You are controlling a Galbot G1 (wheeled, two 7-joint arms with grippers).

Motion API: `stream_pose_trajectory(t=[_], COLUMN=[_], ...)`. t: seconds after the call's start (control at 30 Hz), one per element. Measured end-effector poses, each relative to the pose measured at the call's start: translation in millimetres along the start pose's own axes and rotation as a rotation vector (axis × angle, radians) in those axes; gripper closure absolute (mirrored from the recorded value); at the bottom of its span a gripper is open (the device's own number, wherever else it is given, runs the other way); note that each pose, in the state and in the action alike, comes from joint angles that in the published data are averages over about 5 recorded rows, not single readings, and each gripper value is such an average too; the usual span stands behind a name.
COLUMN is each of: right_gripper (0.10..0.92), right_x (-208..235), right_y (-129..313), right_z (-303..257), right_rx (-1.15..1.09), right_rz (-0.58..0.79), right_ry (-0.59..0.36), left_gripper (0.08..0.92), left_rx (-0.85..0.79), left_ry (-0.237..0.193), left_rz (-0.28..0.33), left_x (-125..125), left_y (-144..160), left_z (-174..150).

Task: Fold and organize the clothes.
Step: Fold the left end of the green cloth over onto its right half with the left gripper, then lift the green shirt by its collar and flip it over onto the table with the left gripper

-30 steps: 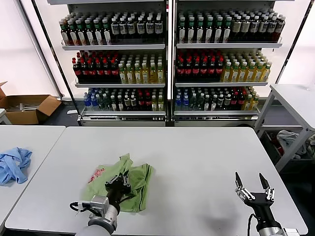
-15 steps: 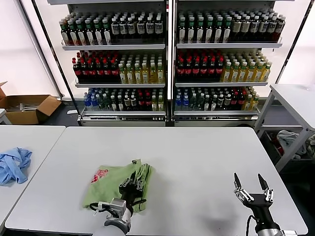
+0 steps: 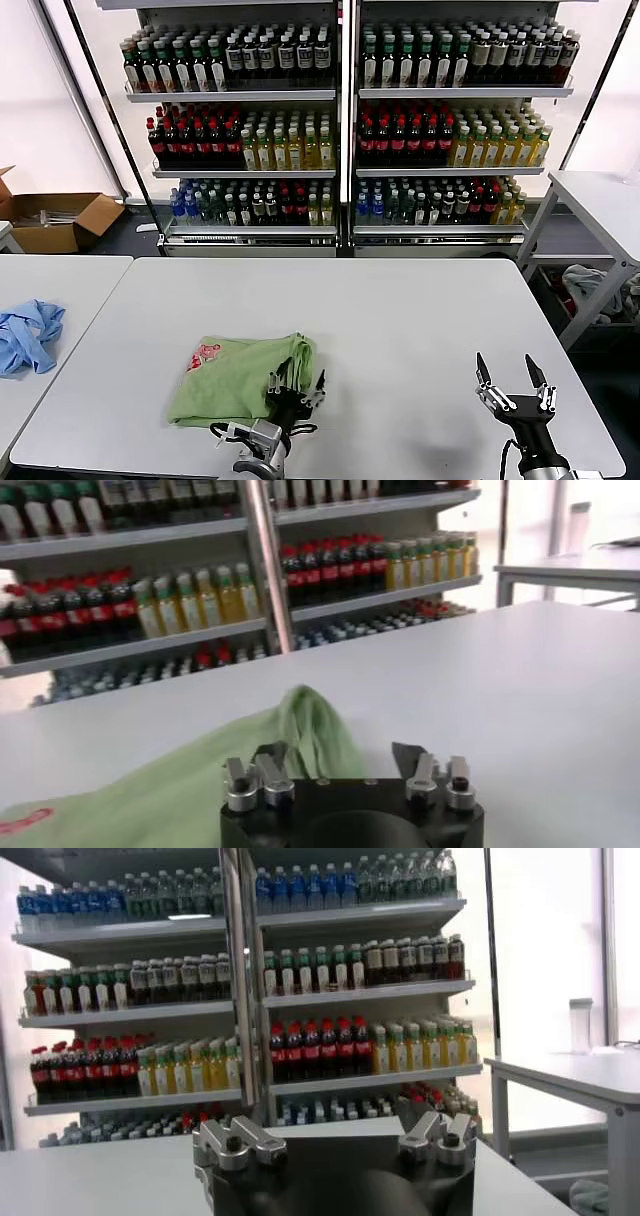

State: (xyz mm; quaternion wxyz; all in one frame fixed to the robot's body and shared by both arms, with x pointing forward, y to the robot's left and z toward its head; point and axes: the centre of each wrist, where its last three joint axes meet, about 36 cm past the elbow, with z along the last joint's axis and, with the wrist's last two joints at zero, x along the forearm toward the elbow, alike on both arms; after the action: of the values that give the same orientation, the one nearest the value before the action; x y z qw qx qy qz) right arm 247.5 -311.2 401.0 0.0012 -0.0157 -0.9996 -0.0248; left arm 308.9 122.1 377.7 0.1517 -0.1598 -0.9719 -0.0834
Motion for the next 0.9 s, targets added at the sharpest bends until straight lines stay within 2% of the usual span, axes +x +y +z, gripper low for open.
stream_pose_trajectory(t=[0.17, 0.3, 0.43, 0.53, 0.63, 0.8, 0.9], right_gripper=[0.2, 0.2, 0.2, 0.2, 0.2, 0.2, 0.2], right_x=[1, 0, -2, -4, -5, -6, -6], right_y=[0, -2, -3, -3, -2, -1, -2], right_z=[-2, -4, -5, -6, -6, -5, -7], right_rx=[0.006, 0.012, 0.016, 0.016, 0.013, 0.011, 0.013], right_rz=[-0.004, -0.003, -0.001, 0.0, 0.0, -0.003, -0.004], right_ry=[-0.001, -0.003, -0.006, -0.01, -0.012, -0.011, -0.014], left_gripper=[0.187, 0.177, 0.177, 0.177, 0.177, 0.177, 0.177], left_rx=[0.001, 0.013, 0.038, 0.051, 0.056, 0.07, 0.083], left_ry=[-0.006, -0.013, -0.039, -0.057, -0.052, -0.003, 0.033], left_rz=[0.054, 0.08, 0.064, 0.013, -0.064, -0.207, -0.271], left_x=[5, 15, 25, 29, 30, 30, 26], left_y=[-13, -18, -7, 14, 44, 97, 122], left_z=[3, -3, -20, -33, -40, -39, -31])
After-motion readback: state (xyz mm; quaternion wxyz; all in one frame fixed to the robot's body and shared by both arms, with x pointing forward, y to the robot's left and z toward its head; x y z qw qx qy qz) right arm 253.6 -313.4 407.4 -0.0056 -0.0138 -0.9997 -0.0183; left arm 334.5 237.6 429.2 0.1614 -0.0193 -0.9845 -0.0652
